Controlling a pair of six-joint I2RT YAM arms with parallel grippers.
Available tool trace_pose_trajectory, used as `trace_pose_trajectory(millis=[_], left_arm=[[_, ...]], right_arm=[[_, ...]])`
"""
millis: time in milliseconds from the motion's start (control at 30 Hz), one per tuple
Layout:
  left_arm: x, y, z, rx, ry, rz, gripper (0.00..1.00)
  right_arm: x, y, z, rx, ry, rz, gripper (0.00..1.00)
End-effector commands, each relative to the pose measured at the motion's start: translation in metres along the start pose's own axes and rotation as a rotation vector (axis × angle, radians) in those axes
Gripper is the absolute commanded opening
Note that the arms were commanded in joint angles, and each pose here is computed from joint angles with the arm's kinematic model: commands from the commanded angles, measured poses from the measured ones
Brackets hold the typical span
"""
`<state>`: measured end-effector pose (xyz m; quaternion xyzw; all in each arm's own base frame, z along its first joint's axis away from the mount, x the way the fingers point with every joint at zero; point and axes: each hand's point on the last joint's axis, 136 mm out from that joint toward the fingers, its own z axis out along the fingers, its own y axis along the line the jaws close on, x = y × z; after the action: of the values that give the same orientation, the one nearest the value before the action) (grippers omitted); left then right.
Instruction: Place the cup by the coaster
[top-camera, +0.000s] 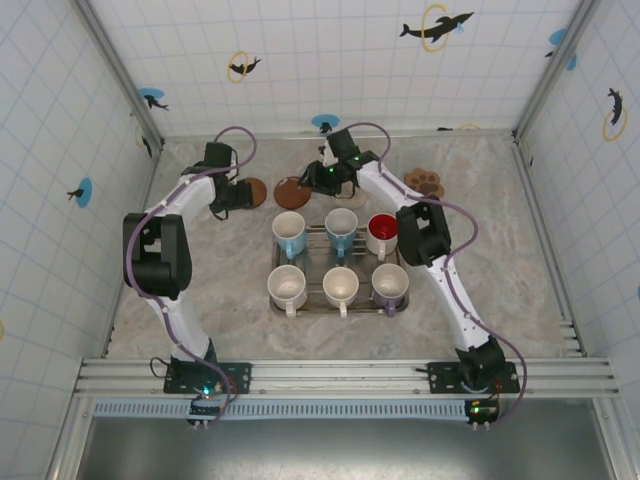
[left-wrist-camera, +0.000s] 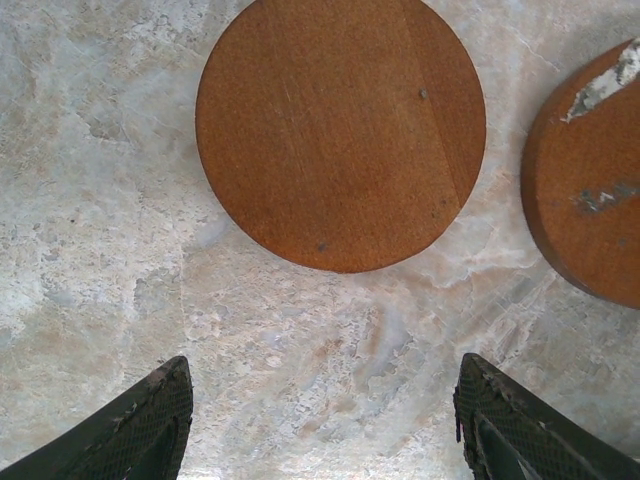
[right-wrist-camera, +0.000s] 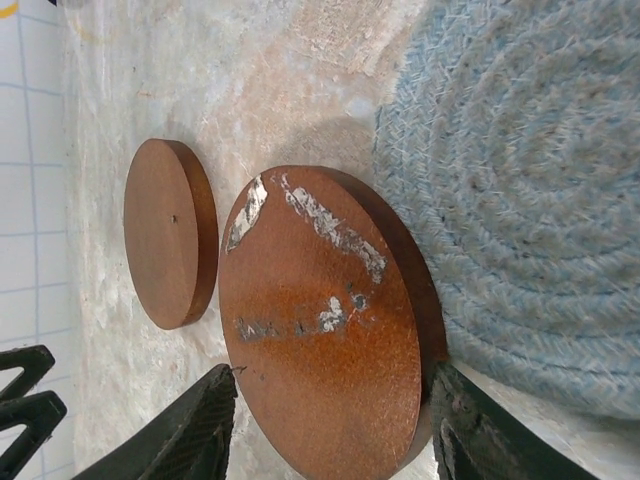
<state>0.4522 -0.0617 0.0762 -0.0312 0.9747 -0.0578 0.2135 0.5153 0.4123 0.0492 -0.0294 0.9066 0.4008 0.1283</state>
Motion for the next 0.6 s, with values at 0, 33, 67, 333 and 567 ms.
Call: trace_pose_trajectory(millis=[0, 33, 67, 333, 567], left_arm=[[-0.002, -0.006, -0.001, 0.025, -0.010, -0.009, 0.69], [-0.002, -0.007, 0.000, 0.028, -0.008, -0.009, 0.70], [-0.002, -0.007, 0.002, 0.031, -0.006, -0.009, 0.70], [0.004, -0.006, 0.012, 0.032, 0.019, -0.007, 0.69], [0.013, -0.004, 0.027, 0.027, 0.059, -0.012, 0.65]], right_arm=[[0.007, 0.013, 0.017, -0.058, 0.008, 0.009, 0.53], [0.007, 0.016, 0.019, -0.070, 0.005, 0.015, 0.53], [0.006, 0.017, 0.020, -0.082, 0.001, 0.021, 0.53], [0.004, 0.029, 0.028, -0.133, -0.013, 0.045, 0.51], [0.006, 0.033, 0.025, -0.135, -0.006, 0.035, 0.51]])
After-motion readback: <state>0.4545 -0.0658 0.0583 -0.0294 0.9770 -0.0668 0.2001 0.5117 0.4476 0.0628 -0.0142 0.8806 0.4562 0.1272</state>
